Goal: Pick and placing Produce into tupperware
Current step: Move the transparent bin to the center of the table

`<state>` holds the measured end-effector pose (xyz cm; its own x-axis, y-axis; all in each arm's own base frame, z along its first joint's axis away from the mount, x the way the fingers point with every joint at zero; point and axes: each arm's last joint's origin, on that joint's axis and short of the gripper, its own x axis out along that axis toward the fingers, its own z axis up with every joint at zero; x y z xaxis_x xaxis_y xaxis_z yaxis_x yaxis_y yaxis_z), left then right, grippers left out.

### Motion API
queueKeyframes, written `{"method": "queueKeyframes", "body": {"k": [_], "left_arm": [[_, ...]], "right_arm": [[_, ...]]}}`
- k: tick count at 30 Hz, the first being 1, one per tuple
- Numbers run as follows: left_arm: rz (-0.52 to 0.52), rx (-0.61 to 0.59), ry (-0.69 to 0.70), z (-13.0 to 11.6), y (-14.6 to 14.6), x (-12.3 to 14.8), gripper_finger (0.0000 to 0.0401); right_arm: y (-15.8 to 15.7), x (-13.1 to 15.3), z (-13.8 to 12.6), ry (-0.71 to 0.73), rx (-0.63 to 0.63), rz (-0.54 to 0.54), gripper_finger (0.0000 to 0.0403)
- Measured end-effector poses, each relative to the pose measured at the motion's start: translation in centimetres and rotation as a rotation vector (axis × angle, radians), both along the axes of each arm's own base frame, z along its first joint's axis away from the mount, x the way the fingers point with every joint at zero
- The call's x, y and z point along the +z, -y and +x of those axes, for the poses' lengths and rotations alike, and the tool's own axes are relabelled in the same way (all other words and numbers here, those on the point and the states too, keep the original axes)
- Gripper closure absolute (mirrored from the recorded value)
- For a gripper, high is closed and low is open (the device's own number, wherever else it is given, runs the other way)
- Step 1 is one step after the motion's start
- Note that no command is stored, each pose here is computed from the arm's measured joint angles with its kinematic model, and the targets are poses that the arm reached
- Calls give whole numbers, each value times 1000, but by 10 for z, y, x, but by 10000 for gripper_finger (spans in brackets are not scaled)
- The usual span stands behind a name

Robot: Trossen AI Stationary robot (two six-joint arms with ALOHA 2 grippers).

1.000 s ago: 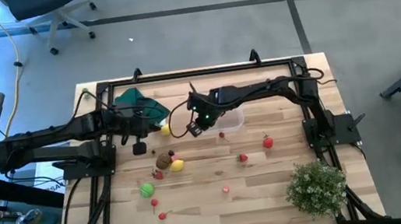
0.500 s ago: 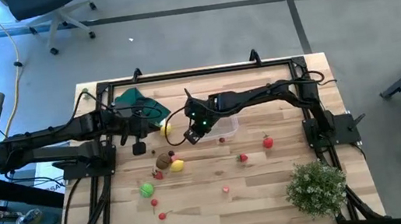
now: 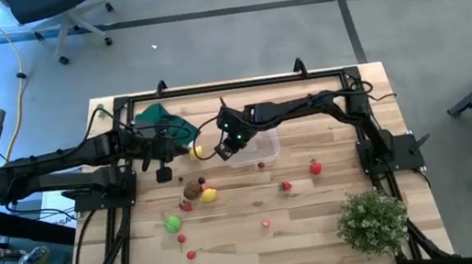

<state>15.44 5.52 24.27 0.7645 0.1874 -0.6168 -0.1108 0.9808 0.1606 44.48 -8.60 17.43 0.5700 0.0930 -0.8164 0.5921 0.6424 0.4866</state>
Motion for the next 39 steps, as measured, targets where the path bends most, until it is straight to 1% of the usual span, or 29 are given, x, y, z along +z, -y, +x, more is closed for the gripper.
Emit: {"method": "queueKeyframes", "body": {"k": [5, 9, 13, 17, 20, 22, 25, 28, 32, 39], "left_arm": [[0, 0, 1, 0, 0, 0, 398], [0, 0, 0, 0, 0, 0, 398], [0, 0, 0, 0, 0, 0, 398], [0, 0, 0, 0, 0, 0, 398], [-1, 0, 0, 0, 0, 0, 398], [-2, 2, 1, 0, 0, 0, 398], [-2, 1, 0, 0, 0, 0, 398], [-2, 1, 0, 0, 0, 0, 398], [-1, 1, 0, 0, 0, 0, 398], [0, 0, 0, 0, 0, 0, 398]], "right_arm": [[0, 3, 5, 60, 6, -4, 399], [4, 4, 5, 77, 1, -9, 399], [9, 5, 5, 94, 44, -19, 399], [6, 7, -6, 5, 101, -40, 399], [3, 3, -17, -122, 151, -47, 399], [-4, -1, -24, -213, 190, -63, 399], [-19, -3, -28, -284, 249, -90, 399], [-34, -3, -26, -285, 285, -89, 399], [-47, -3, -25, -284, 290, -79, 399], [-54, -2, -20, -242, 306, -84, 399]]}}
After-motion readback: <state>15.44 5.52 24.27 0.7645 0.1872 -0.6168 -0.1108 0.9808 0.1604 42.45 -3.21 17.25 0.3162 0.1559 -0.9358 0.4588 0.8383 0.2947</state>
